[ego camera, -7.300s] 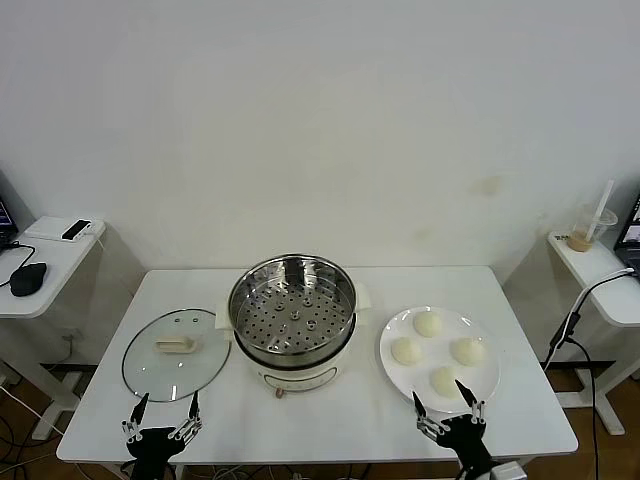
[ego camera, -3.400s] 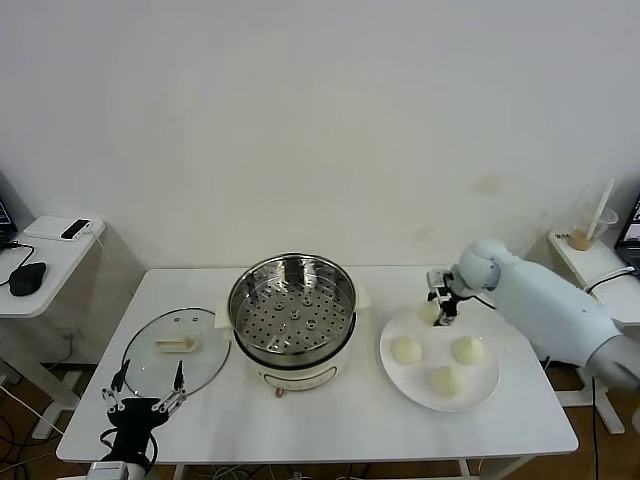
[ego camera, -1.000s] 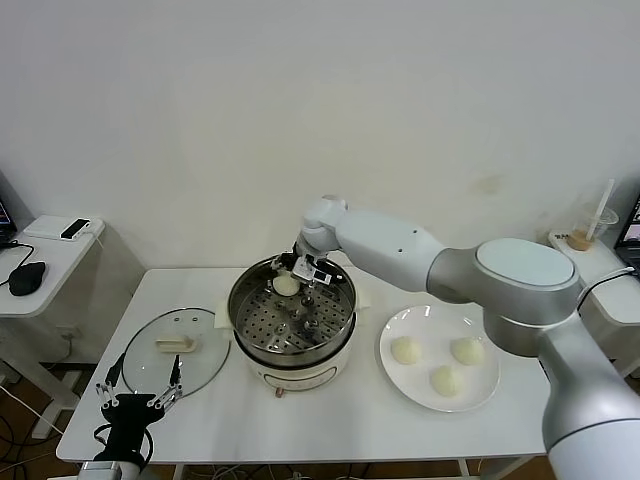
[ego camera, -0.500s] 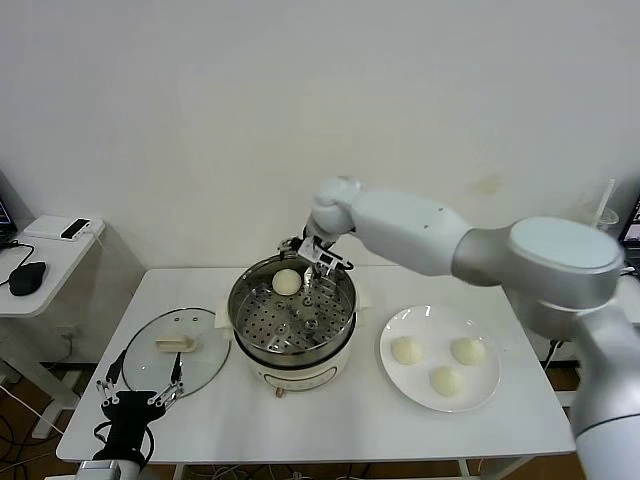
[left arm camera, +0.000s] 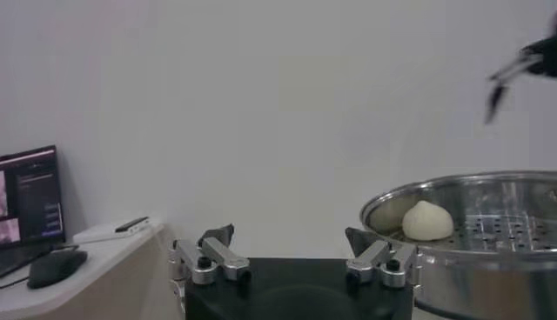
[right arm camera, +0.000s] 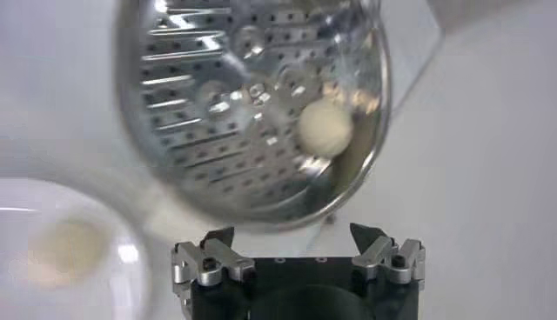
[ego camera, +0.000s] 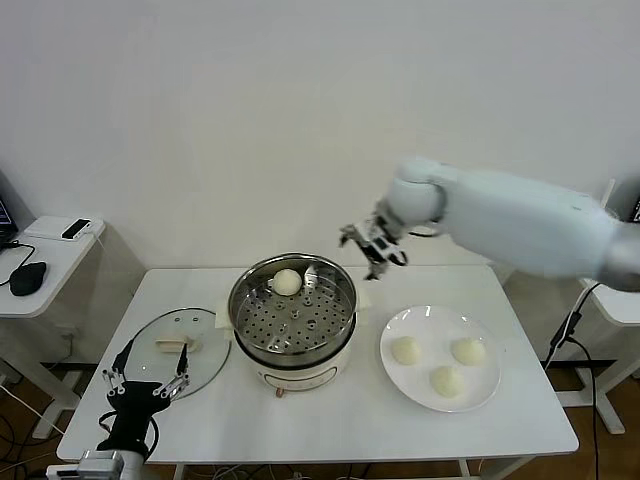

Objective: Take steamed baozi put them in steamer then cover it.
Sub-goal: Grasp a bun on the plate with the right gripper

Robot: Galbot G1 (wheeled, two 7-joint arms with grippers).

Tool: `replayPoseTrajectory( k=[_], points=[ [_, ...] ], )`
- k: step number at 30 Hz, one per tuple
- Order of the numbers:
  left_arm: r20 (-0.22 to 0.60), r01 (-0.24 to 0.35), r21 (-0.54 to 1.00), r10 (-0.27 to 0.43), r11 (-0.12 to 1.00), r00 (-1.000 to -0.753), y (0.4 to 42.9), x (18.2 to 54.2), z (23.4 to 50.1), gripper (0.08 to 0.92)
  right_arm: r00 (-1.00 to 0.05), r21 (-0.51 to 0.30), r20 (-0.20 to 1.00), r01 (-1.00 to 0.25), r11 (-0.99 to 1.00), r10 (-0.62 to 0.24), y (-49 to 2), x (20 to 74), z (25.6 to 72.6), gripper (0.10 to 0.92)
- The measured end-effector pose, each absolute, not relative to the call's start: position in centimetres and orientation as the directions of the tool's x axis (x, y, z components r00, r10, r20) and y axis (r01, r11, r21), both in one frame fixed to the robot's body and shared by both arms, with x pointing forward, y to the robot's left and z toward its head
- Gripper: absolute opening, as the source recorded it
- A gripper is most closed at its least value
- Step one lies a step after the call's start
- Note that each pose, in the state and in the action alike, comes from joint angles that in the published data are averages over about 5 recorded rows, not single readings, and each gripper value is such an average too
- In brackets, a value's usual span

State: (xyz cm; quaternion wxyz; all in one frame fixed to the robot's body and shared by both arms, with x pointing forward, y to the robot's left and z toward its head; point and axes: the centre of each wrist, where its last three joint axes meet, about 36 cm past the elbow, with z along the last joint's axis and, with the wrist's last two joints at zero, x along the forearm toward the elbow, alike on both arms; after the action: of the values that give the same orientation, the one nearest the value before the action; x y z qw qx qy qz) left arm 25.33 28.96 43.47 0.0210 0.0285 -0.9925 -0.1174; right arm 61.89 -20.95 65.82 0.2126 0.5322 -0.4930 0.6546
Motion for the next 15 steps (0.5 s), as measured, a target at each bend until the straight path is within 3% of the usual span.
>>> replayPoseTrajectory(
  k=[6, 15],
  points=[
    [0.037, -0.043, 0.237, -0.053, 0.971, -0.998, 29.0, 25.7, 43.3, 0.823, -0.325, -0.377, 0.924, -0.866, -0.329, -0.203, -25.6, 59.1, 63.0, 0.823],
    [0.047, -0.036, 0.239, -0.048, 0.970, -0.998, 28.8, 26.0, 42.8, 0.823, -0.281, -0.318, 0.944, -0.912, -0.258, -0.170, -28.1, 57.2, 57.8, 0.823]
  ],
)
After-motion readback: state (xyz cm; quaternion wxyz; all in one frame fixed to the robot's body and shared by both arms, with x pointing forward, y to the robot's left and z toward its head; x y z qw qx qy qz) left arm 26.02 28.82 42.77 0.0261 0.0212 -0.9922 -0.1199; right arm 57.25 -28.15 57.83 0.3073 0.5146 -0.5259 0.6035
